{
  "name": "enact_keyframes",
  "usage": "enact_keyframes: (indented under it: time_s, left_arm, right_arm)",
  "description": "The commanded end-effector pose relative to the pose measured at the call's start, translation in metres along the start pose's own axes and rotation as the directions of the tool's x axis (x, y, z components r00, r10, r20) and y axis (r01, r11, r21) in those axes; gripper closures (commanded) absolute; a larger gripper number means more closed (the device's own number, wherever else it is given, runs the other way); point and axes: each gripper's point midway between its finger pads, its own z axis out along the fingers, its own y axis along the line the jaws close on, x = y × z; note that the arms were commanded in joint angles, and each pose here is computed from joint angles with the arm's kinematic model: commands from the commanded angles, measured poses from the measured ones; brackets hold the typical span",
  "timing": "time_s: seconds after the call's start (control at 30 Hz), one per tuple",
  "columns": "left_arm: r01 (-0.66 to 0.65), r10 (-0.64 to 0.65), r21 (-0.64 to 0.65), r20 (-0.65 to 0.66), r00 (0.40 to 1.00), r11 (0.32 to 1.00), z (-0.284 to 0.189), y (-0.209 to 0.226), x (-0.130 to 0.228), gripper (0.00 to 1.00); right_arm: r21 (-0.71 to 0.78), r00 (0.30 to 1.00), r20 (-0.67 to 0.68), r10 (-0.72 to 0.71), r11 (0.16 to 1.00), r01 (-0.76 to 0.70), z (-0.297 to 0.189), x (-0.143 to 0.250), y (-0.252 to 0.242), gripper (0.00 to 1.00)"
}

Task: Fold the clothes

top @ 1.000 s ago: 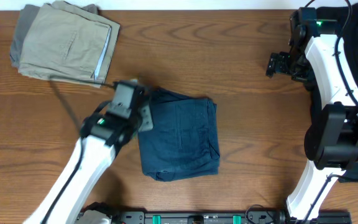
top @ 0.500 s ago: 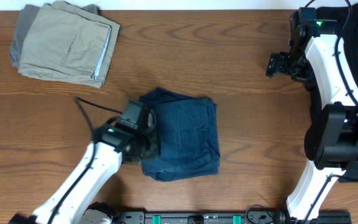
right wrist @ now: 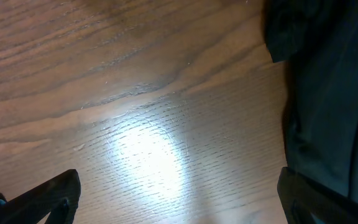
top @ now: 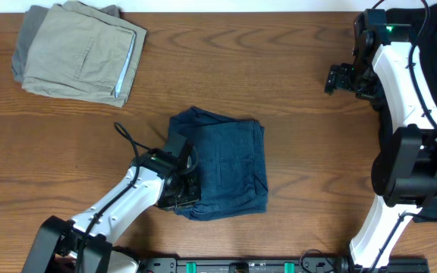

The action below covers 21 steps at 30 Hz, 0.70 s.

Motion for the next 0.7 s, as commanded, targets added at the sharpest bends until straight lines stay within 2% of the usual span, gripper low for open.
enact_keyframes:
  time_s: [0.0, 0.2, 0.23, 0.27, 0.33, 0.37, 0.53, 0.6, 0.67]
  left_arm:
    - [0.014, -0.014, 0.000, 0.021, 1.000, 1.000, -0.017, -0.005, 0.000, 0.94]
    - [-0.053, 0.041, 0.076, 0.152, 0.988, 0.996, -0.060, -0.023, -0.006, 0.92]
    - [-0.057, 0.042, 0.075, 0.189, 0.981, 0.996, -0.066, -0.023, -0.009, 0.83]
    - [-0.055, 0.039, 0.063, 0.235, 0.971, 0.997, -0.073, -0.019, -0.014, 0.64]
    - [-0.033, 0.021, 0.032, 0.306, 0.952, 0.999, -0.084, -0.009, -0.023, 0.33]
    - [-0.009, 0.003, 0.015, 0.346, 0.938, 1.000, -0.090, -0.001, -0.029, 0.25]
    - [0.103, -0.067, -0.056, 0.448, 0.892, 0.993, -0.106, 0.036, -0.054, 0.02]
    - [0.132, -0.093, -0.054, 0.456, 0.885, 0.990, -0.108, 0.047, -0.063, 0.00]
    - [0.098, -0.070, -0.040, 0.448, 0.891, 0.994, -0.106, 0.051, -0.073, 0.02]
  right_arm:
    - [0.014, 1.000, 0.009, -0.002, 1.000, 0.002, -0.001, -0.002, -0.003, 0.01]
    - [0.015, 1.000, 0.010, -0.002, 1.000, 0.002, -0.001, -0.002, -0.003, 0.01]
    - [0.015, 1.000, 0.010, -0.002, 1.000, 0.002, -0.001, -0.002, -0.003, 0.01]
    - [0.014, 1.000, 0.010, -0.002, 1.000, 0.002, -0.001, -0.002, -0.003, 0.01]
    - [0.015, 1.000, 0.010, -0.002, 1.000, 0.002, -0.001, -0.002, -0.003, 0.01]
    - [0.015, 1.000, 0.010, -0.002, 1.000, 0.002, -0.001, -0.002, -0.003, 0.01]
    - [0.014, 1.000, 0.009, -0.002, 1.000, 0.002, -0.001, -0.002, -0.003, 0.01]
    - [0.015, 1.000, 0.010, -0.002, 1.000, 0.002, -0.001, -0.002, -0.003, 0.01]
    - [0.014, 1.000, 0.010, -0.002, 1.000, 0.002, -0.001, -0.002, -0.003, 0.01]
